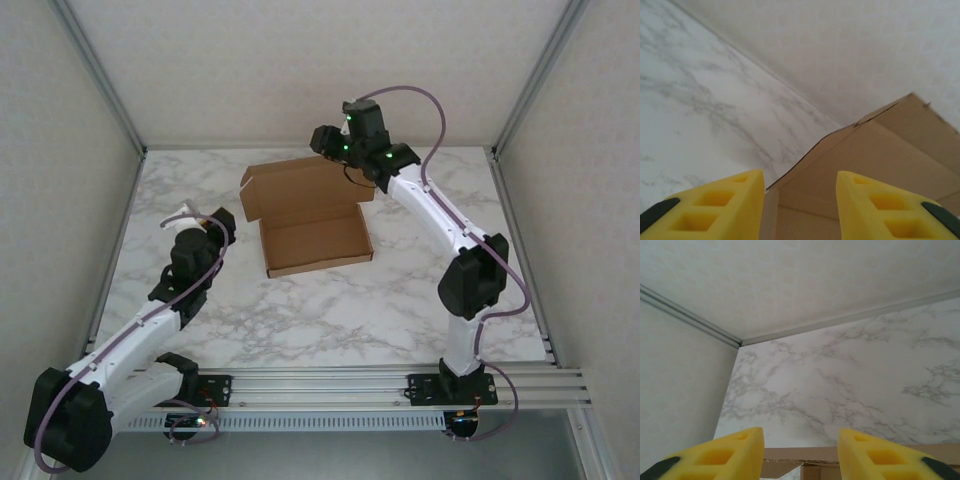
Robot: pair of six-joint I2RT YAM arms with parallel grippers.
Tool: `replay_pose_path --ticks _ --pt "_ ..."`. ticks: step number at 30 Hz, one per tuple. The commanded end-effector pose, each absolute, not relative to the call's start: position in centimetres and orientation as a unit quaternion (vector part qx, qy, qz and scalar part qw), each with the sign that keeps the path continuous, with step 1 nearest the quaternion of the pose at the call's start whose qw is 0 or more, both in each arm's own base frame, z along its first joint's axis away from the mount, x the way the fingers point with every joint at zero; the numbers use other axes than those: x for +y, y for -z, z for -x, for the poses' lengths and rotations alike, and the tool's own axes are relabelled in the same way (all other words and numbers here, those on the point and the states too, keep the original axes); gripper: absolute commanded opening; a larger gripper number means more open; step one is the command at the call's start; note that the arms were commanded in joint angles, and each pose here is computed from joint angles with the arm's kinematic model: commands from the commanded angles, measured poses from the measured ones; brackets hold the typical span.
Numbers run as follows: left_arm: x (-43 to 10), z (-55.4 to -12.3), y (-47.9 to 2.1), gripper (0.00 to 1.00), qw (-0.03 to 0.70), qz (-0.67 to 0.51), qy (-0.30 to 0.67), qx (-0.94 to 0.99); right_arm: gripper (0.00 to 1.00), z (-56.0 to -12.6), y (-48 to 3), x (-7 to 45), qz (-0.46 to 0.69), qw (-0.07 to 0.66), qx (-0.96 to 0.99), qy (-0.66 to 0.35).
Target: Fold the paper box
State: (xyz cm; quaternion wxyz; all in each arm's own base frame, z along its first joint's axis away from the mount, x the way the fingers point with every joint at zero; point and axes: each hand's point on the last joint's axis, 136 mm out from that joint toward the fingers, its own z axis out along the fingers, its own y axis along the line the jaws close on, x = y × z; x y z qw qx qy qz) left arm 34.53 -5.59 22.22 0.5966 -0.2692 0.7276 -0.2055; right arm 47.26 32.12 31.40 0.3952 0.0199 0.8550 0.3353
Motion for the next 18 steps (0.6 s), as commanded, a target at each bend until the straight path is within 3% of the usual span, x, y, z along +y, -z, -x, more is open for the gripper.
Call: replay_pose_path --ticks 1,18 --pt "-5.7 -34.0 -22.5 0.42 0.593 0.280 0.235 0.717 0.42 -47.1 -32.6 32.9 -0.024 0.394 0.854 -0.339" --pt "-5.5 -34.0 -24.8 0.43 0.611 0.280 0.239 0.701 0.43 -45.5 -26.6 32.6 -0.017 0.369 0.876 -0.311"
